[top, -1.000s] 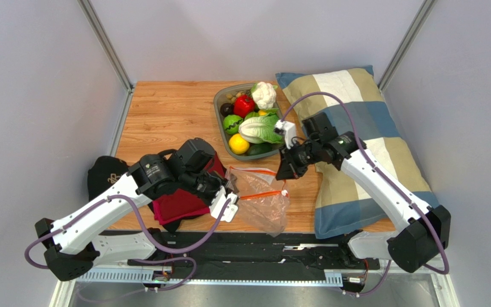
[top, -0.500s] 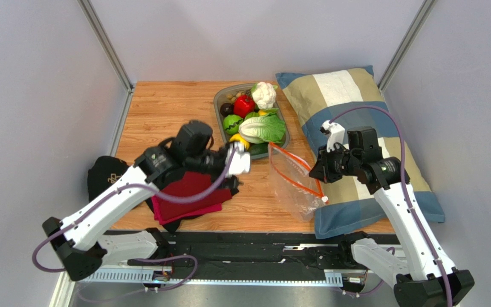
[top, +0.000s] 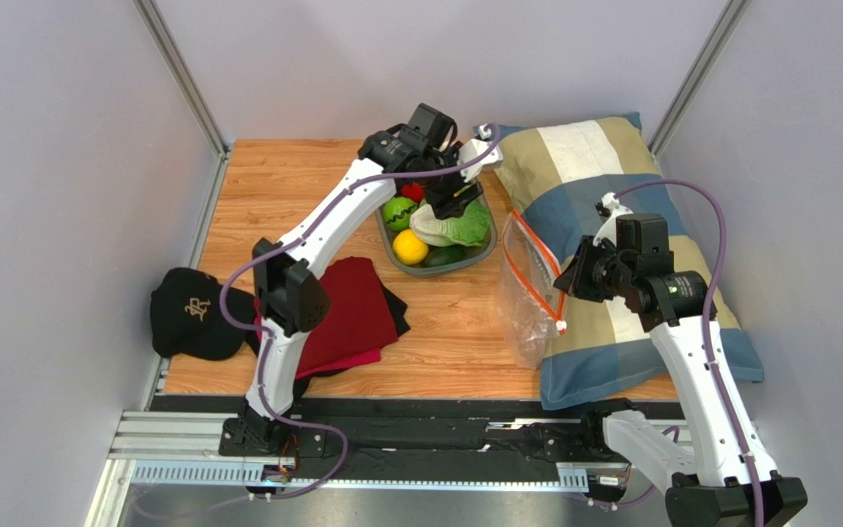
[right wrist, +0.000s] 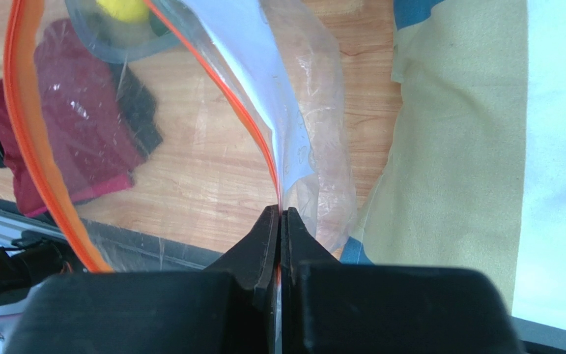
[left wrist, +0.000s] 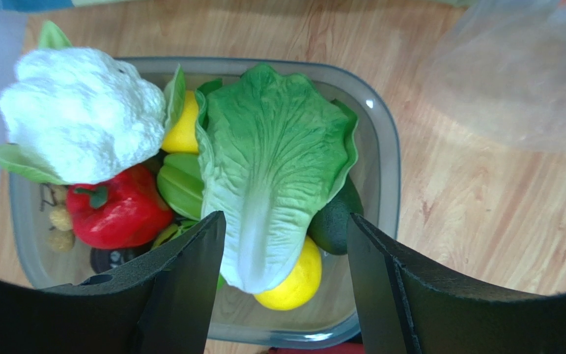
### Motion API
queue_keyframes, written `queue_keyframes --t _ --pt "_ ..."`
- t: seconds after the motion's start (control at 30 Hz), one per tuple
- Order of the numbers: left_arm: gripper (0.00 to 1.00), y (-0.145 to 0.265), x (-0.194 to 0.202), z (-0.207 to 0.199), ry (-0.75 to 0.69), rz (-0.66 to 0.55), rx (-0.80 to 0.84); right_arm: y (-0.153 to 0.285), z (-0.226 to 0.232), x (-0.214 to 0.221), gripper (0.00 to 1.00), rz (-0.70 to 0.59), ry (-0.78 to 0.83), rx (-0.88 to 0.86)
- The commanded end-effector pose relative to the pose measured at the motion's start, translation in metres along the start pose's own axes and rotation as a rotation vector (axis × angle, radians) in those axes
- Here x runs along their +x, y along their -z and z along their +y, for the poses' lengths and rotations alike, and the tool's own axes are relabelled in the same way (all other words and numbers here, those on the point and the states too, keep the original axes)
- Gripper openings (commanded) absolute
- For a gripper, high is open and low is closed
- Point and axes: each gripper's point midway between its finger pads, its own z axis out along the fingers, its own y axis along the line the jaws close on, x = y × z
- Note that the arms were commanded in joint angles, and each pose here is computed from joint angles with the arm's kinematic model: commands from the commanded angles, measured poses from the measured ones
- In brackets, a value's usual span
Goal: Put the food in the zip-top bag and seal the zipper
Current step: Pick up the fake vegetable from the bin.
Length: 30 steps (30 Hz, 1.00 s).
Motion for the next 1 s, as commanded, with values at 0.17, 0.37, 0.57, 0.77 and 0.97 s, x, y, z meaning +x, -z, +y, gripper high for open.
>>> queue_keyframes --t 0.17,0.37,0.57,0.77,0.97 --pt "0.74 -0.046 0.026 0.012 -0.089 0.129 -0.041 0.026 -0.003 -0.031 0.00 -0.155 -0.026 0.069" --pt "0.99 -0.081 0.047 0.005 -0.198 0.223 -0.042 0.024 -0.001 -0.029 0.00 -0.155 -0.018 0.054" --pt "0.99 -0.104 0.059 0.011 -0.279 0.288 -0.087 0.023 0.001 -0.025 0.00 -0.142 -0.018 0.037" --pt "0.88 -0.113 0.068 0.012 -0.332 0.331 -0.105 0.023 0.000 -0.026 0.00 -0.143 -0.015 0.044" --pt "0.48 -0.088 0.043 0.009 -0.323 0.240 -0.123 0.024 0.000 -0.028 0.00 -0.149 -0.011 0.043"
